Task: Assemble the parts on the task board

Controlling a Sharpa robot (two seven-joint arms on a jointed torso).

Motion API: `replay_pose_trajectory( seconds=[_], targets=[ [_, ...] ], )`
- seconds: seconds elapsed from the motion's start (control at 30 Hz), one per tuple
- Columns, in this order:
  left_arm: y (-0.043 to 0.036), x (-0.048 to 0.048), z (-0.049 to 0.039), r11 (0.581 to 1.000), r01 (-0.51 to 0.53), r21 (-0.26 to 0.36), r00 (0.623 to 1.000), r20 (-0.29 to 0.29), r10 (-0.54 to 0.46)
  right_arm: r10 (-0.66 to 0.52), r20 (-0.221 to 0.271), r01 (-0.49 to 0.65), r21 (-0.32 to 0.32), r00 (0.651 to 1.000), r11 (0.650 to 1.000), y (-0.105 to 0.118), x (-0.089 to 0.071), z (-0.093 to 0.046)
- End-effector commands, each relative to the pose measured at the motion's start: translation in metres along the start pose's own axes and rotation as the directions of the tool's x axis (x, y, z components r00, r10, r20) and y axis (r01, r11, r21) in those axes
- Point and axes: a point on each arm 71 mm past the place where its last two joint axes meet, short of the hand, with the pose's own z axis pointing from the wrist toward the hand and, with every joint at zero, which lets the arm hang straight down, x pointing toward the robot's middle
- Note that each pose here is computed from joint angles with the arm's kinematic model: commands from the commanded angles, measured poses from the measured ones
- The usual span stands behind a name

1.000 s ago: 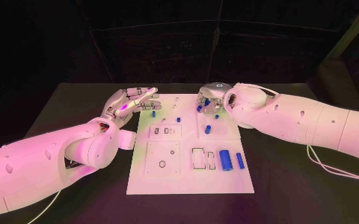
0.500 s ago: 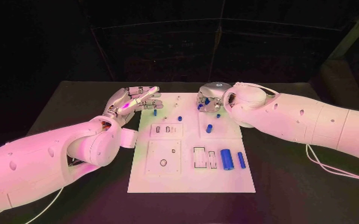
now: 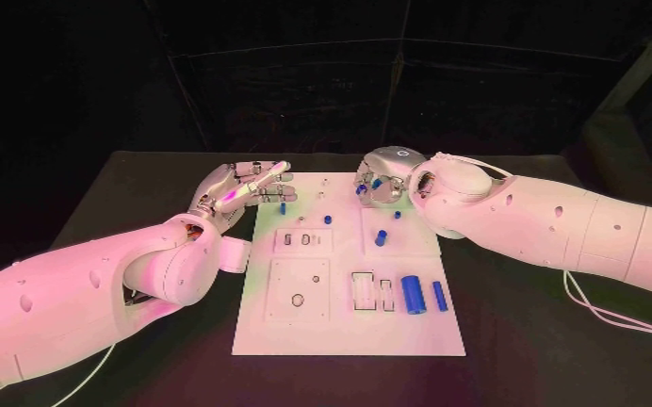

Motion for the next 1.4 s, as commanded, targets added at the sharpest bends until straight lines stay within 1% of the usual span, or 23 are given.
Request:
replay_pose_trajectory(
  seconds=[0.03, 0.13, 0.3, 0.47, 0.63, 0.8, 0.97, 1.07, 1.23, 1.4],
  targets=[
    [-0.0016, 0.0040, 0.0008, 1.000, 0.007, 0.011, 1.000, -0.026, -0.007, 0.034, 0.111, -0.034, -0.008, 0.993, 0.999, 0.003, -0.010, 0.005],
    [-0.0014, 0.0054, 0.0016, 1.000, 0.011, 0.012, 0.999, -0.033, -0.010, 0.036, 0.126, -0.035, -0.010, 0.991, 0.999, 0.006, -0.010, 0.012],
    [-0.0009, 0.0067, 0.0027, 1.000, 0.013, 0.012, 0.999, -0.039, -0.013, 0.036, 0.132, -0.034, -0.018, 0.991, 0.999, 0.011, -0.010, 0.021],
    [-0.0011, 0.0065, 0.0031, 1.000, 0.014, 0.012, 0.999, -0.040, -0.013, 0.037, 0.123, -0.033, -0.035, 0.992, 0.999, 0.021, -0.008, 0.029],
    [-0.0013, 0.0070, 0.0032, 1.000, 0.015, 0.012, 0.999, -0.044, -0.015, 0.035, 0.099, -0.031, -0.043, 0.994, 0.999, 0.028, -0.005, 0.036],
    [-0.0015, 0.0078, 0.0032, 1.000, 0.017, 0.013, 0.999, -0.048, -0.017, 0.028, 0.076, -0.026, -0.031, 0.997, 0.999, 0.029, -0.003, 0.040],
    [-0.0016, 0.0092, 0.0031, 1.000, 0.020, 0.013, 0.998, -0.053, -0.019, 0.021, 0.069, -0.020, -0.015, 0.997, 1.000, 0.028, -0.002, 0.044],
    [-0.0017, 0.0097, 0.0030, 1.000, 0.021, 0.013, 0.998, -0.056, -0.021, 0.010, 0.074, -0.010, -0.001, 0.997, 1.000, 0.027, -0.002, 0.046],
    [-0.0016, 0.0104, 0.0033, 1.000, 0.023, 0.013, 0.998, -0.060, -0.023, -0.017, 0.099, 0.014, 0.030, 0.995, 0.999, 0.025, -0.004, 0.047],
    [-0.0015, 0.0100, 0.0032, 1.000, 0.024, 0.012, 0.998, -0.060, -0.023, -0.028, 0.103, 0.024, 0.039, 0.994, 0.999, 0.024, -0.005, 0.048]
  ],
)
